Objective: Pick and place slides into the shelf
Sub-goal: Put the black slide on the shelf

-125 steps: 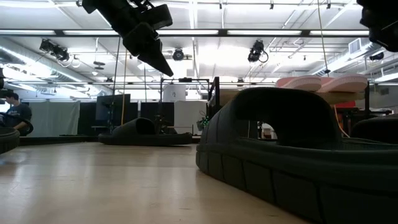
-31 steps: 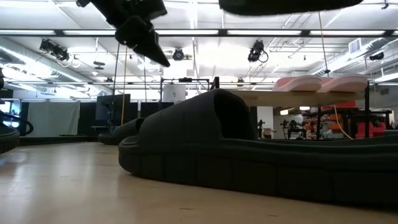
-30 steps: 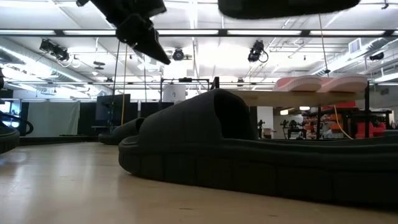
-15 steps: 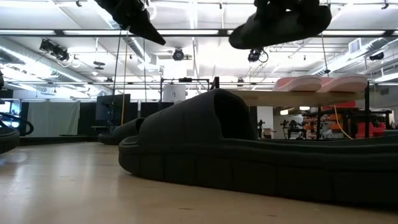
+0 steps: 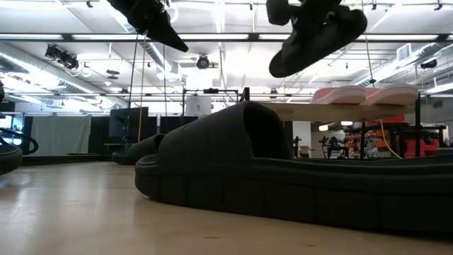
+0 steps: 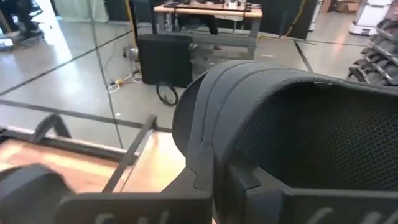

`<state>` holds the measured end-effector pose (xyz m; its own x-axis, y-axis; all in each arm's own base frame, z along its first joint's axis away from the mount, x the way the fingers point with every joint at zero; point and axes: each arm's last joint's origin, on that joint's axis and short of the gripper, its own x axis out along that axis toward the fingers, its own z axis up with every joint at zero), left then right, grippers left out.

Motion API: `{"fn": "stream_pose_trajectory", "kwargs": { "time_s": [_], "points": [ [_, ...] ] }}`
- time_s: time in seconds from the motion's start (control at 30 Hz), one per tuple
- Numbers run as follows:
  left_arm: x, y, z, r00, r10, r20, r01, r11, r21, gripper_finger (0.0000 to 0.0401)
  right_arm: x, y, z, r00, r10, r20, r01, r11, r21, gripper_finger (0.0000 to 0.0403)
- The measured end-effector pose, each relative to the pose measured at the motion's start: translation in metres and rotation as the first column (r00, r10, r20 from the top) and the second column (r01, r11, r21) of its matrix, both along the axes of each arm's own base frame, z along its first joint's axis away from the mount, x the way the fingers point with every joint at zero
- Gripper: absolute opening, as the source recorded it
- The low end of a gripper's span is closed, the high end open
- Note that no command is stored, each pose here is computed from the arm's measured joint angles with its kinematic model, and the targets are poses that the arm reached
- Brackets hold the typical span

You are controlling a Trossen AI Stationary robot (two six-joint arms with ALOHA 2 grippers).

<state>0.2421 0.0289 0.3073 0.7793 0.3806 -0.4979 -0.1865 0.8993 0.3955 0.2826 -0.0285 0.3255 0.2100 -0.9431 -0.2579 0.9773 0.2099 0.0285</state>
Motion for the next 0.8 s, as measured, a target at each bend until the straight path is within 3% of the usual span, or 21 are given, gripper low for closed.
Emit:
{"fn": "stream_pose_trajectory", "kwargs": {
  "time_s": [0.1,0.23,0.6,0.8],
  "points": [
    [0.0,0.0,0.0,1.0,0.004,0.003,-0.004,1.0,-0.005,0.0005,0.005,-0.013,-0.001,0.991,-0.067,0.115,0.066,0.998,0.018,0.0016],
    [0.0,0.0,0.0,1.0,0.004,0.003,-0.004,1.0,-0.006,0.0019,0.011,-0.031,-0.006,0.984,-0.112,0.14,0.108,0.994,0.034,0.0017],
    [0.0,0.0,0.0,1.0,0.004,0.001,-0.004,1.0,-0.007,0.001,0.011,-0.064,-0.015,0.982,-0.062,0.181,0.01,0.962,0.274,0.0018],
    [0.0,0.0,-0.001,1.0,0.004,-0.001,-0.004,1.0,-0.007,0.0008,0.006,-0.083,-0.015,0.97,-0.09,0.224,0.01,0.942,0.334,0.0018]
  ]
}}
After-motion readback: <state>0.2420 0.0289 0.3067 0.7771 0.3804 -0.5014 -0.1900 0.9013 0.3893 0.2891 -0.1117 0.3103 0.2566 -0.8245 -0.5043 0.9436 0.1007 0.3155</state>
